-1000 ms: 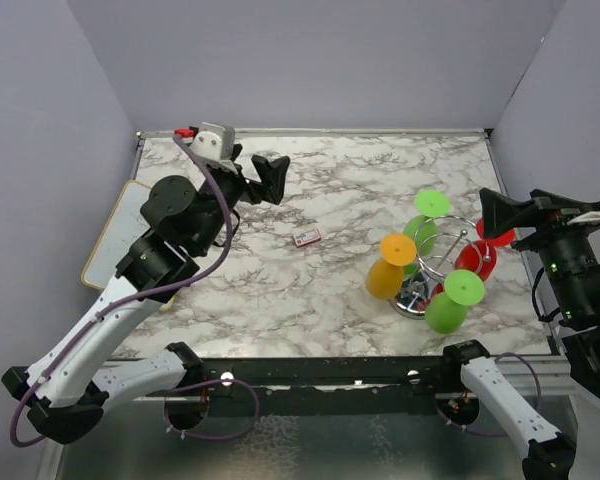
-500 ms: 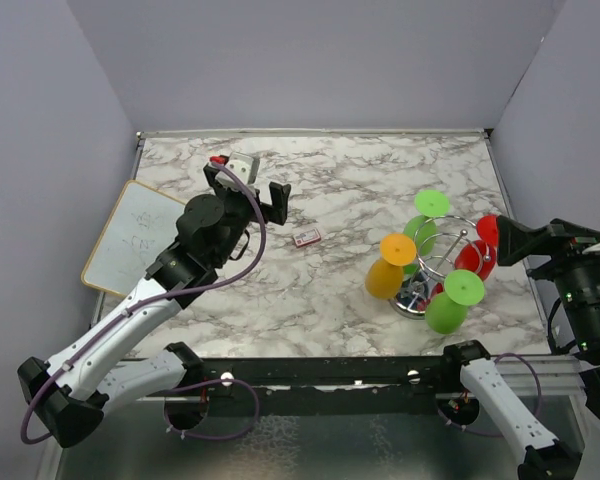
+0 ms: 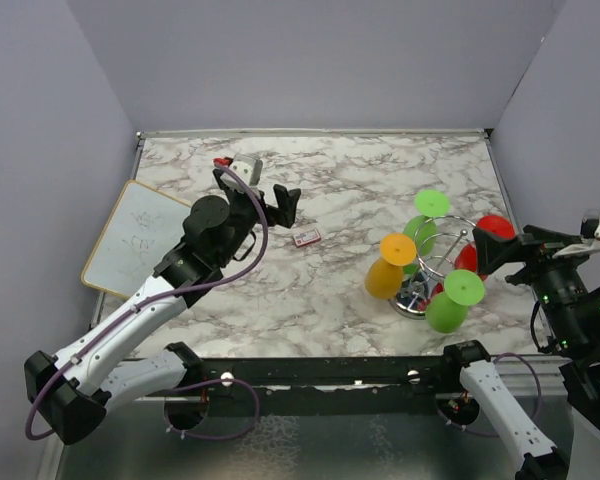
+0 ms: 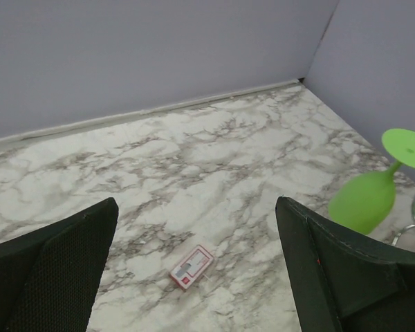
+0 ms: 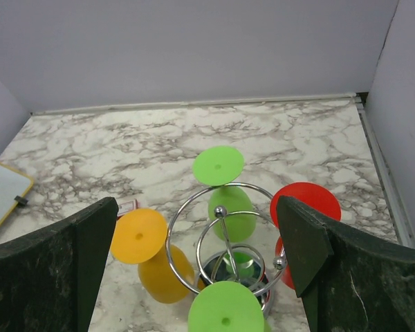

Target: Take the wine glass off the wine glass rack

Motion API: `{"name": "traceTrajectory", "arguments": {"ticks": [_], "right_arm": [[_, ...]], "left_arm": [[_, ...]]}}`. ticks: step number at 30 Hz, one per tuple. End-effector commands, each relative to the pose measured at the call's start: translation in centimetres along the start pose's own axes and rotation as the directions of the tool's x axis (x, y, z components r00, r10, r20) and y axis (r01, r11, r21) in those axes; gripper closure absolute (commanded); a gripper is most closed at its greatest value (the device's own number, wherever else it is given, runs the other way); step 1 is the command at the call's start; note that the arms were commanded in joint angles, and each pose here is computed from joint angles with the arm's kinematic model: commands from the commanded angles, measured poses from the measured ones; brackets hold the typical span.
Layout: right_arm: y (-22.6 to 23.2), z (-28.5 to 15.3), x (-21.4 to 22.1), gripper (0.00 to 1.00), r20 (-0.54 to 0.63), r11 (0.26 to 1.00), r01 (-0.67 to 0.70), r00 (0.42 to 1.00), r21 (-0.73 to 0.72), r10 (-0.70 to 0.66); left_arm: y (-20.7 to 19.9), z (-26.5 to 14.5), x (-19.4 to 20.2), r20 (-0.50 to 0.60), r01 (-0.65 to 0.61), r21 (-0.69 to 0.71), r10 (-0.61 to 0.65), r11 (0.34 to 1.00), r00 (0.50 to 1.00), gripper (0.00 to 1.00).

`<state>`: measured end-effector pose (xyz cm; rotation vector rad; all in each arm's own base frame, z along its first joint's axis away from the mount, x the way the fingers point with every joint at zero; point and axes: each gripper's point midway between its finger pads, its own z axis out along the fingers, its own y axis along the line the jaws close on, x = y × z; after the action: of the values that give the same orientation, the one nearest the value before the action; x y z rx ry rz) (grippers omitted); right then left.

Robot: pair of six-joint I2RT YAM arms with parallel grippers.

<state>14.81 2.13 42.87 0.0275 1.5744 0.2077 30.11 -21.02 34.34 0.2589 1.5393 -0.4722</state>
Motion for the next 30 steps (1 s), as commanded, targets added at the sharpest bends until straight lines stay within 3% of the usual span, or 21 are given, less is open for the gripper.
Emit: {"name": "traceTrajectory", "arguments": {"ticks": [1,5,7,10,12,24,27,30], "right_arm": [[1.2,-0.2,-0.7,0.00,0.048,0.998,0.000,0.999,-0.069,0.003],[1.1,-1.1,-1.6,0.00,0.104,0.995,0.066,0.993,-0.077,-0.058],[1.0,-1.8,-2.4,0.00,0.146,0.993,0.089,0.986,-0.074,-0.077],[1.0,-2.7,-3.2,0.00,0.193,0.991,0.109,0.977,-0.074,-0.094],[1.2,-3.2,-3.5,0.00,0.221,0.989,0.119,0.970,-0.084,-0.098],[2.2,-3.9,-3.0,0.00,0.249,0.963,0.225,0.951,-0.147,-0.184],[4.0,-4.0,-2.1,0.00,0.256,0.914,0.305,0.937,-0.268,-0.238],[5.9,-4.2,-1.1,0.00,0.275,0.835,0.383,0.917,-0.396,-0.290]], "left_arm": [[-4.1,0.3,0.2,-0.088,0.192,0.166,-0.180,0.967,0.980,0.01],[-9.1,-1.1,1.6,-0.280,0.437,0.326,-0.356,0.838,0.892,0.01],[-11.5,-2.1,2.2,-0.391,0.584,0.375,-0.448,0.720,0.804,0.01],[-14.6,-3.9,3.1,-0.550,0.771,0.387,-0.545,0.506,0.633,0.01],[-15.9,-4.3,4.0,-0.604,0.820,0.365,-0.558,0.441,0.569,0.01],[-20.0,-4.7,7.5,-0.640,0.847,0.284,-0.568,0.450,0.517,0.05],[-18.6,-4.7,7.6,-0.589,0.827,0.278,-0.593,0.489,0.549,0.04],[-16.4,-4.2,8.0,-0.527,0.762,0.220,-0.583,0.609,0.619,0.01]]}}
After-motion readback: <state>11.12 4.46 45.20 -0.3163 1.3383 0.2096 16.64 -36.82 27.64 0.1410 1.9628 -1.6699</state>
